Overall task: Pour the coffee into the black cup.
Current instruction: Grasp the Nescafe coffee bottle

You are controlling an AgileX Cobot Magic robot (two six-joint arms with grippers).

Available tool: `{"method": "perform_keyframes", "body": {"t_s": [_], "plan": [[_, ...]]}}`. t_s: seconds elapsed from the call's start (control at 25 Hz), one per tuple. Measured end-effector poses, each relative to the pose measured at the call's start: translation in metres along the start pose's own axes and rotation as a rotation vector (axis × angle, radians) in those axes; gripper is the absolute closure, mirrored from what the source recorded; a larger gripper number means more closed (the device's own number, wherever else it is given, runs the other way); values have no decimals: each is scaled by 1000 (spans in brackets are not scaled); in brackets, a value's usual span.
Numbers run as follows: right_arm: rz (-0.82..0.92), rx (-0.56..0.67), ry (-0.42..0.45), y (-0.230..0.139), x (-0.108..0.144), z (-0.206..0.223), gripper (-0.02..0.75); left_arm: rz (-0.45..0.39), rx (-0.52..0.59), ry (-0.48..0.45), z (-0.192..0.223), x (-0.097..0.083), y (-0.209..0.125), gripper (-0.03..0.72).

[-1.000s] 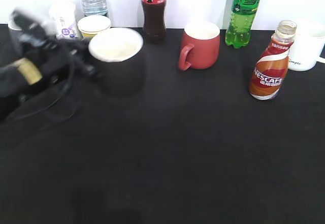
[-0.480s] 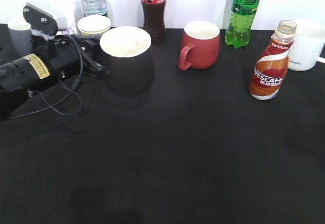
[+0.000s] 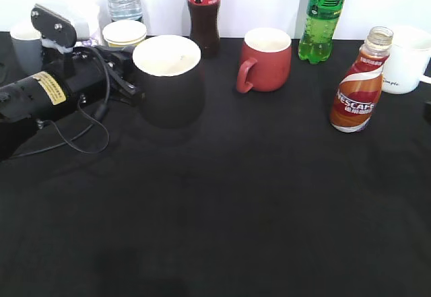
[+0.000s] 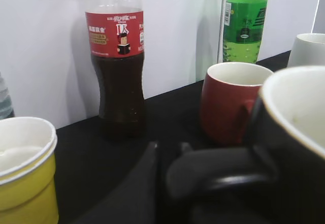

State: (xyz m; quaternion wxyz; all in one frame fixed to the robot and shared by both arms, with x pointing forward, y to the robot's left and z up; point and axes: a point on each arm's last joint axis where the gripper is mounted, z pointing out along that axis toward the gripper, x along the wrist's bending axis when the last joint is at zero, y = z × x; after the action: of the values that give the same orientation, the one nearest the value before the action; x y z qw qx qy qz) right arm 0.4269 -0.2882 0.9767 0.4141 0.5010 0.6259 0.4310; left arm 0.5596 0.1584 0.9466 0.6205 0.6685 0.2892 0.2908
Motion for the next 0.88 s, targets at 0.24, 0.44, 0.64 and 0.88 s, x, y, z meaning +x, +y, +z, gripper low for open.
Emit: {"method": "perform_keyframes", "body": {"t_s": [0.24,0.44,0.64,0.88], "plan": [[194,-56,49,-10,3,22,152,0,0,0,0,0,0,631],[159,-23,142,-25,11,39,122,0,1,0,0,0,0,631],[90,63,235,-42,15,80,73,0,5,1,0,0,0,631],[43,-22,276,-46,13,132,73,0,7,2,0,0,-1,631]]}}
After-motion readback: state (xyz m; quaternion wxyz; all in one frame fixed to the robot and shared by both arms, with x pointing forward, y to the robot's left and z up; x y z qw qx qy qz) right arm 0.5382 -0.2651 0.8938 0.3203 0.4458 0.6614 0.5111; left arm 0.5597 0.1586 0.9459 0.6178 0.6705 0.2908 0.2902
